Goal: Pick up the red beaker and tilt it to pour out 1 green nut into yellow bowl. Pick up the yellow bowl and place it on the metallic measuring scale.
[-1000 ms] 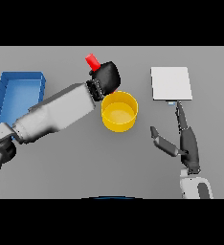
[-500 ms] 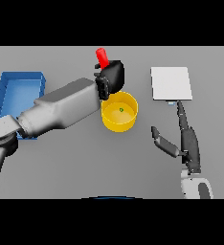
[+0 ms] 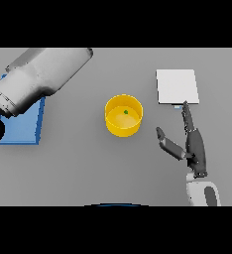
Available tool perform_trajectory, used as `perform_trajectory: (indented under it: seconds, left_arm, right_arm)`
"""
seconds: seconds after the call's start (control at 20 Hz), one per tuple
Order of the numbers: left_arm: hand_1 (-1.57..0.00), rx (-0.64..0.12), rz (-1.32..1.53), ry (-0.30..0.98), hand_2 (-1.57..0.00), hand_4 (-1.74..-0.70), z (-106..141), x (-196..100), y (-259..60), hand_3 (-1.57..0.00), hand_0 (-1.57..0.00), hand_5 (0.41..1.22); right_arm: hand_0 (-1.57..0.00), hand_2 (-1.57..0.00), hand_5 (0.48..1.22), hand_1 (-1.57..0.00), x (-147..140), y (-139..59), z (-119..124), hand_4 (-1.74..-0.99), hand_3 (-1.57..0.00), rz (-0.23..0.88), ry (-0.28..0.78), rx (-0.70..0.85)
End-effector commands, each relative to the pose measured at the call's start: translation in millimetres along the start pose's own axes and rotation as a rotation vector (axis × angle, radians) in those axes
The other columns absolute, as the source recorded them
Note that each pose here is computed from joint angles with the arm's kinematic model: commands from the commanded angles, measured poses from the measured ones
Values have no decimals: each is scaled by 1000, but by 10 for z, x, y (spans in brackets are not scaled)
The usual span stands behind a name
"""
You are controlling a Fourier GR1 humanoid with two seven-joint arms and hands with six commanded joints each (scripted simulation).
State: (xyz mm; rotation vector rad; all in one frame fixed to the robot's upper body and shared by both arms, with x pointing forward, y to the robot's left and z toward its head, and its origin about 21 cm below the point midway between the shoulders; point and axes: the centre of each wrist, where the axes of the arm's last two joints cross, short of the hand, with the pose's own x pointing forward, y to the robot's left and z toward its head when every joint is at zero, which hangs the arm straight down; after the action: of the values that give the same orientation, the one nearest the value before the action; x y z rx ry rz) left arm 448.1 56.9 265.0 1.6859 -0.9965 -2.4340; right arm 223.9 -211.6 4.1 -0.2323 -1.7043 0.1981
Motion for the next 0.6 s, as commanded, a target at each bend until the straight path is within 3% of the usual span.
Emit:
perform_trajectory:
  seconds: [0.0, 0.1, 0.3, 0.55]
  left_arm:
    - [-1571, -10, 49, 53, -1515, -1709, 5, -118, 12, -1300, -1571, 1221]
    - [-1571, -21, 214, 141, -1535, -1720, 64, -411, -76, -1397, -1571, 1221]
    - [-1571, -49, 681, 411, -1556, -1732, 278, -860, -664, -1360, -1571, 1221]
    - [-1571, 39, 1116, 583, -1566, -1738, 666, -1043, -1485, -1426, -1571, 1221]
  right_arm:
    - [1, 1, 593, 1, -16, 11, -27, -1182, 1, -15, 15, 10]
    - [1, 1, 597, 1, 12, -15, -23, -1193, 1, -26, -4, 19]
    - [1, 1, 592, 1, -28, -38, 1, -1222, 1, -28, -4, 24]
    - [1, 1, 586, 1, -55, -84, -27, -1222, 1, -25, -19, 39]
